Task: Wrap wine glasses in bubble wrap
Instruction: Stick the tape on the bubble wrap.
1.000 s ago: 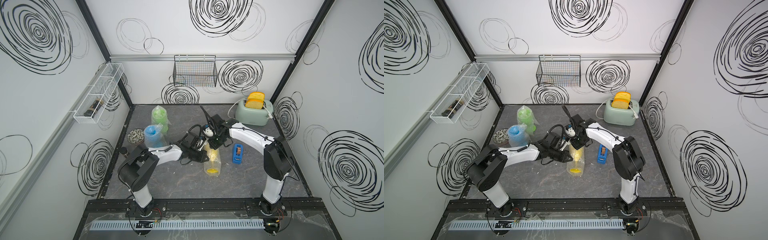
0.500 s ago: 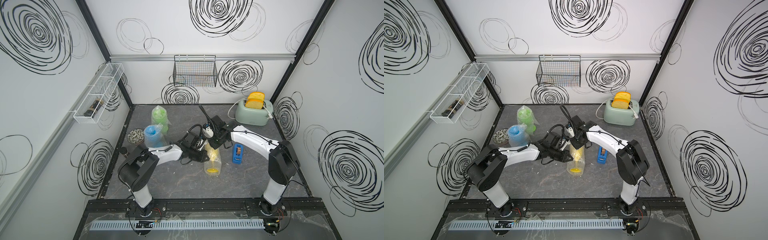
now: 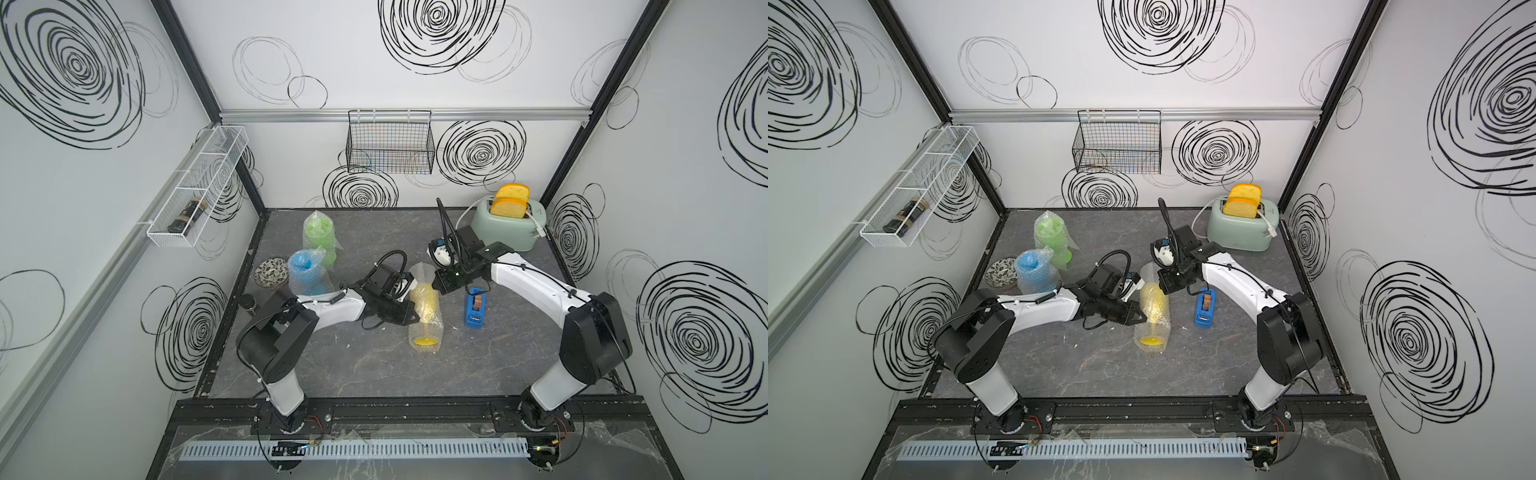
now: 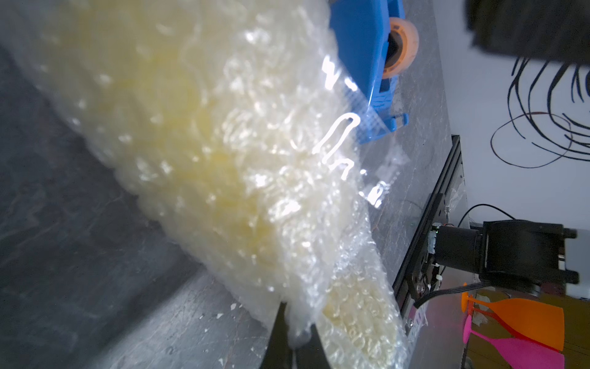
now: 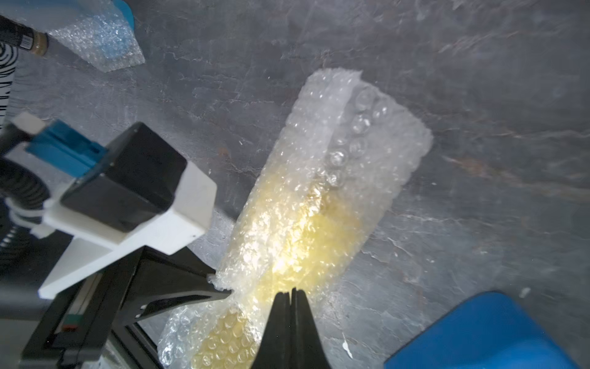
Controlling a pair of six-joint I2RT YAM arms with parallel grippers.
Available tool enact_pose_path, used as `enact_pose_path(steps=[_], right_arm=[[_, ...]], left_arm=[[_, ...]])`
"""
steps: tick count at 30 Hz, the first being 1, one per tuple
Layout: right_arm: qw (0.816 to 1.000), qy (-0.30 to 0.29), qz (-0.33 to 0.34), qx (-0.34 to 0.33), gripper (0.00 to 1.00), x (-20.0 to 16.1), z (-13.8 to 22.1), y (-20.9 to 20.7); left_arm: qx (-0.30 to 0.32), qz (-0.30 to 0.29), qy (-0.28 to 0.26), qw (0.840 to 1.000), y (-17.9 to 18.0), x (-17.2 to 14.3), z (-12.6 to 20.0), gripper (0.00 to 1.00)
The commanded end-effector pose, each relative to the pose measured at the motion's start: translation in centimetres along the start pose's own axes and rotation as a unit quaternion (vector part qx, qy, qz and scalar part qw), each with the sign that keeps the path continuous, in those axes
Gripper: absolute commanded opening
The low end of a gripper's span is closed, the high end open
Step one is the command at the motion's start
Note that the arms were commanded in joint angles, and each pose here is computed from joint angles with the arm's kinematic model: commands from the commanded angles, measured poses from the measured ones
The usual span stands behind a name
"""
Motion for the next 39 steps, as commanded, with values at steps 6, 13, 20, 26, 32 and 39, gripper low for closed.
enact_pose_path(steps=[6,13,20,26,32,39], right_arm=[[0.999,0.023,-0.016,0.045,0.00,-1.2,-2.3,0.0],[0.999,0.018,-0.023,0.012,0.00,-1.2,-1.0,-1.1],[0.997,-0.027,-0.015,0.077,0.00,0.5,0.8,1.4],[0.995,-0.013,-0.037,0.096,0.01,0.5,-2.3,1.0],[0.995,-0.004,-0.080,0.053,0.14,0.6,-3.1,-0.8],[0.982,-0.064,-0.150,0.090,0.44,-0.2,2.1,-2.3]], left_arm=[[-0.005,-0.014,-0.004,1.000,-0.6,0.5,0.0,0.00],[-0.003,-0.013,-0.001,1.000,-0.5,0.5,-0.1,0.00],[-0.003,-0.012,0.000,1.000,-0.4,0.4,-0.2,0.00],[-0.004,-0.011,0.001,1.000,-0.3,0.2,-0.3,0.00],[-0.007,-0.010,-0.002,1.000,-0.4,0.3,-0.2,0.02],[-0.023,-0.030,-0.039,0.999,-2.9,1.7,2.5,0.43]])
Point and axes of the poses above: each gripper's point midway between its finger pads, its own z axis back along the fingers, its own y axis along the line the jaws close on, x = y × z, the point moved 4 cm from there along z, back along the fingers, and after that the axes turned 1 degree about -z, right-handed, at the moved point
